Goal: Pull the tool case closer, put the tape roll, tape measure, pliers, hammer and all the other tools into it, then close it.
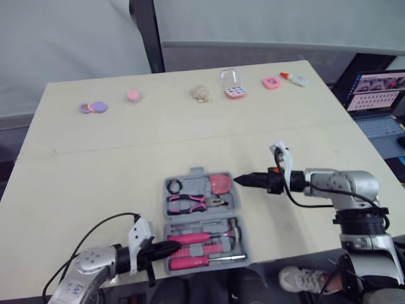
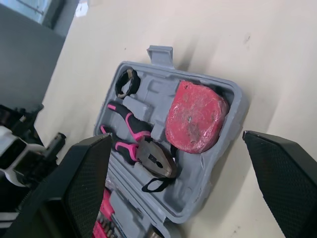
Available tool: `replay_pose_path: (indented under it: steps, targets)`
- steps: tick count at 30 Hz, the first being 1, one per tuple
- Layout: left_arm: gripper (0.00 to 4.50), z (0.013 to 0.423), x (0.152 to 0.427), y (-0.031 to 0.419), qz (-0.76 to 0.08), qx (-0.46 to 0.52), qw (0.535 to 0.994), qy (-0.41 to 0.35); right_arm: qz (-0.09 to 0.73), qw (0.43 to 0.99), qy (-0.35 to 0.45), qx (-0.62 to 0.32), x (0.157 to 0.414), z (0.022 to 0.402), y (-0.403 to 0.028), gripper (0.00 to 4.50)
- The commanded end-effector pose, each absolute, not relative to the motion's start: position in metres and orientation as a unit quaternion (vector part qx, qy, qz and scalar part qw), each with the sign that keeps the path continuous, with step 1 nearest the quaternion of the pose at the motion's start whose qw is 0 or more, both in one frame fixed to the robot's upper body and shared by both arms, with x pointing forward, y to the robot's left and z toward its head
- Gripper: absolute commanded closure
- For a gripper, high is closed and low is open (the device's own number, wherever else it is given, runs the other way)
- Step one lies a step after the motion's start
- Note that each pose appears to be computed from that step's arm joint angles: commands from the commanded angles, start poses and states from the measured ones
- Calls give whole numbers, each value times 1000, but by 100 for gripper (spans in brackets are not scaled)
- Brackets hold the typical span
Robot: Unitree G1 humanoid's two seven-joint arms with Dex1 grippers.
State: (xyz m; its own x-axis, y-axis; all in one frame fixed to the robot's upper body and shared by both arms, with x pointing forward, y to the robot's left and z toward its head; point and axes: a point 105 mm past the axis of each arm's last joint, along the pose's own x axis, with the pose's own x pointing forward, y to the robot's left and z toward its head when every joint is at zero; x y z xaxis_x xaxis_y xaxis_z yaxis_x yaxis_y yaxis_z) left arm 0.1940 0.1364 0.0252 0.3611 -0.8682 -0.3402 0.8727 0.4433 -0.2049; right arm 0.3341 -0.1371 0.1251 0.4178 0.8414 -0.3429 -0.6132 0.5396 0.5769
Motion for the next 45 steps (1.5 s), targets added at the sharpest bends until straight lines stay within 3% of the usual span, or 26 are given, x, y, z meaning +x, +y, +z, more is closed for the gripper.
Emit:
replay_pose_path:
  steps: [1, 19, 32, 38, 45]
  targets:
    - [450, 12, 190, 142, -520, 4, 822, 231, 452, 813, 296, 215, 337, 139, -137, 5]
    - [450, 12, 185, 142, -491, 24, 827, 274, 445, 781, 367, 241, 361, 84, -114, 5]
    - [450, 11, 180, 148, -464, 38, 834, 296, 530, 745, 339, 219, 361, 97, -79, 5]
    - [450, 16, 192, 150, -455, 52, 842, 285, 583, 725, 317, 186, 337, 124, -83, 5]
    - [450, 53, 209, 152, -441, 59, 862, 244, 635, 702, 298, 122, 277, 150, -86, 5]
